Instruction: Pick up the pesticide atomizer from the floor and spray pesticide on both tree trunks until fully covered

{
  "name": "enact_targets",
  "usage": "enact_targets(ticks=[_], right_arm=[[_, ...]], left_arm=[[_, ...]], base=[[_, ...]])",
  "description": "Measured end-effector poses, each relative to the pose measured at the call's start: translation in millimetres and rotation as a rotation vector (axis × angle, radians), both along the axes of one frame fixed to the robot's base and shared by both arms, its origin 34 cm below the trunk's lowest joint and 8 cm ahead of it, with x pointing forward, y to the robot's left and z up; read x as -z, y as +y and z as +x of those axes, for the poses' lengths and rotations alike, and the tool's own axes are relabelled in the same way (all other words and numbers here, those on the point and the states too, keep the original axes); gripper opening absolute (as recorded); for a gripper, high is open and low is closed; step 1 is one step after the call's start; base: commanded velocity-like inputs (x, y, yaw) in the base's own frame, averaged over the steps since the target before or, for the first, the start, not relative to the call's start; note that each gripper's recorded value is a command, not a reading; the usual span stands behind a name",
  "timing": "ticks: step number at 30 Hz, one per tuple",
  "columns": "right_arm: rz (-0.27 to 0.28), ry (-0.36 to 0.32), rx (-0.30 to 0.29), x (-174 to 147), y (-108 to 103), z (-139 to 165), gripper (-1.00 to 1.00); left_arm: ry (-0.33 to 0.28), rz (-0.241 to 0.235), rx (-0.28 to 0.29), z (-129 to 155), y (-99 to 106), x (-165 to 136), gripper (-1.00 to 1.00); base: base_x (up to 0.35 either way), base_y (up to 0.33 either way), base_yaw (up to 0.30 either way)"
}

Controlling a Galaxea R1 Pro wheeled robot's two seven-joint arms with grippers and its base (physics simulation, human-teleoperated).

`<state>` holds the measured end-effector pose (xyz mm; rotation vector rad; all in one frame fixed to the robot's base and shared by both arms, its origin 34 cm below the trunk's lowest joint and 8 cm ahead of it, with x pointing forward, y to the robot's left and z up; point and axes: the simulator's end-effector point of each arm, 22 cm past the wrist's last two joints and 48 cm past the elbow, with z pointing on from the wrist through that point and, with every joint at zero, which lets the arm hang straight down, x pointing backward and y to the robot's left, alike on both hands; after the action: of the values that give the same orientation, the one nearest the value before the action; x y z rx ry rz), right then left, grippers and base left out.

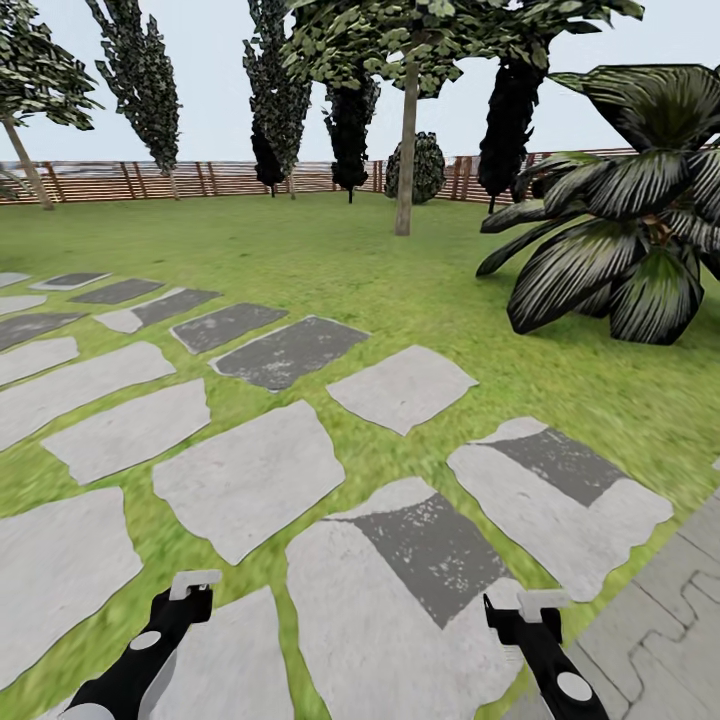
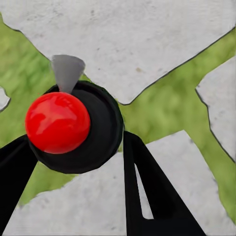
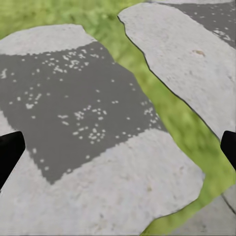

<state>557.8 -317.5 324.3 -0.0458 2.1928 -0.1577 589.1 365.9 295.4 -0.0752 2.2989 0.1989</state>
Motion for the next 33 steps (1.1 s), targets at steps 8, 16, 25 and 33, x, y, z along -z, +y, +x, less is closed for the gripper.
enact_targets(ticks=[8,16,25,33], right_arm=[[0.003,0.002,-0.001,1,2,-1,1.0],[0.004,0.002,-0.001,1,3,-1,1.0],[0.004,0.004,-0.002,2,3,-1,1.0],[0.005,0.03,-0.001,11,2,-9,1.0]], left_arm=[[0.0,0.0,0.0,0,0,0,-1.0],[0.001,0.001,-0.001,0,0,0,-1.0],[0.0,0.0,-0.002,0,0,0,-1.0],[0.001,0.0,-0.002,-1,0,0,-1.0]], base=[[0.336,0.0,0.0],[0.337,0.0,0.0],[0.337,0.0,0.0],[0.337,0.0,0.0]])
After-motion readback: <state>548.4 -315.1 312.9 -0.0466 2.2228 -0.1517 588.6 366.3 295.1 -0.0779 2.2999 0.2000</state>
